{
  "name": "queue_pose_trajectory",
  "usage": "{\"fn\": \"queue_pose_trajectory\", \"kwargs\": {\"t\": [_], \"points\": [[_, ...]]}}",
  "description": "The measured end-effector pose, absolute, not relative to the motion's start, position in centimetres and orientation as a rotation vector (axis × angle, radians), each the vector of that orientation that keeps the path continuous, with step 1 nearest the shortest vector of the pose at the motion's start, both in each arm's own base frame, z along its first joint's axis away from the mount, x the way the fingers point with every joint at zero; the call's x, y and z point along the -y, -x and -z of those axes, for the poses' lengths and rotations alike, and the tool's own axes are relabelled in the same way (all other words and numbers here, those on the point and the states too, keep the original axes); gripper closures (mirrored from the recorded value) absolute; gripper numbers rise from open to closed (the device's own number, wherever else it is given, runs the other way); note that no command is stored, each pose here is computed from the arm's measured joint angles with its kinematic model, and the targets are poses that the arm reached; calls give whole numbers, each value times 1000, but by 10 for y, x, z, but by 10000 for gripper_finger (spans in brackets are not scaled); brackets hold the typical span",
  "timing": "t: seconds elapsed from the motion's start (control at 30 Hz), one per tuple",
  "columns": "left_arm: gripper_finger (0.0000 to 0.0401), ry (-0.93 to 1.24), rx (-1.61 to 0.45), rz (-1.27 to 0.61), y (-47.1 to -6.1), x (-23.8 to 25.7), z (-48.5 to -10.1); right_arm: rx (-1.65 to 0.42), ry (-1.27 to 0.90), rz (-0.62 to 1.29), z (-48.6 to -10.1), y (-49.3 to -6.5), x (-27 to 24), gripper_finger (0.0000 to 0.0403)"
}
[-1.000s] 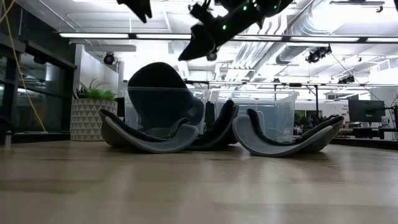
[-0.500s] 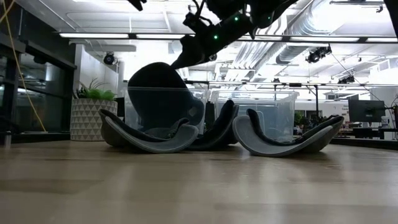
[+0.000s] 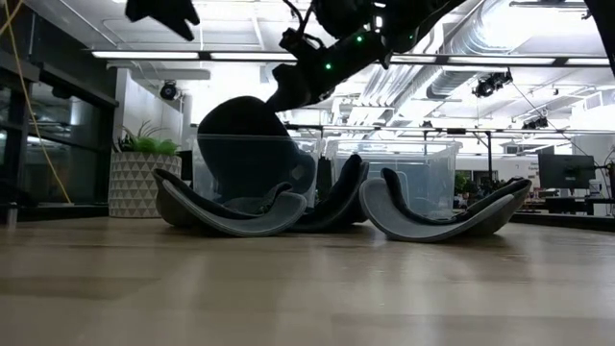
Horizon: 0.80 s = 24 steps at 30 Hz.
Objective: Pick & Place hat
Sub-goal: Put the bottom dark blue cap into the left transparent bin
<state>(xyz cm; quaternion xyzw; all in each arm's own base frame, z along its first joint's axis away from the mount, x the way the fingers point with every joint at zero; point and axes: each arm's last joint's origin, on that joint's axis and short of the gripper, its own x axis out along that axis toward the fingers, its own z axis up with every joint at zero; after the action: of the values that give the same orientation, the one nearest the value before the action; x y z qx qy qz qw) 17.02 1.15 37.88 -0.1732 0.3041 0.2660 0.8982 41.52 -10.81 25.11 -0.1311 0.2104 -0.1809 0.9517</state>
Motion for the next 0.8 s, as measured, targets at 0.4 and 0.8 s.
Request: {"fn": "queue_pose_trajectory", "kwargs": {"t": [0.4,0.8], "points": [[273,462,-544,-573,-141,-5,-360,-421,267,364,-252,-415,111,323],[273,461,-545,-558,-139,-5,-360,-330,103,512,-262,-409,139,396]]}}
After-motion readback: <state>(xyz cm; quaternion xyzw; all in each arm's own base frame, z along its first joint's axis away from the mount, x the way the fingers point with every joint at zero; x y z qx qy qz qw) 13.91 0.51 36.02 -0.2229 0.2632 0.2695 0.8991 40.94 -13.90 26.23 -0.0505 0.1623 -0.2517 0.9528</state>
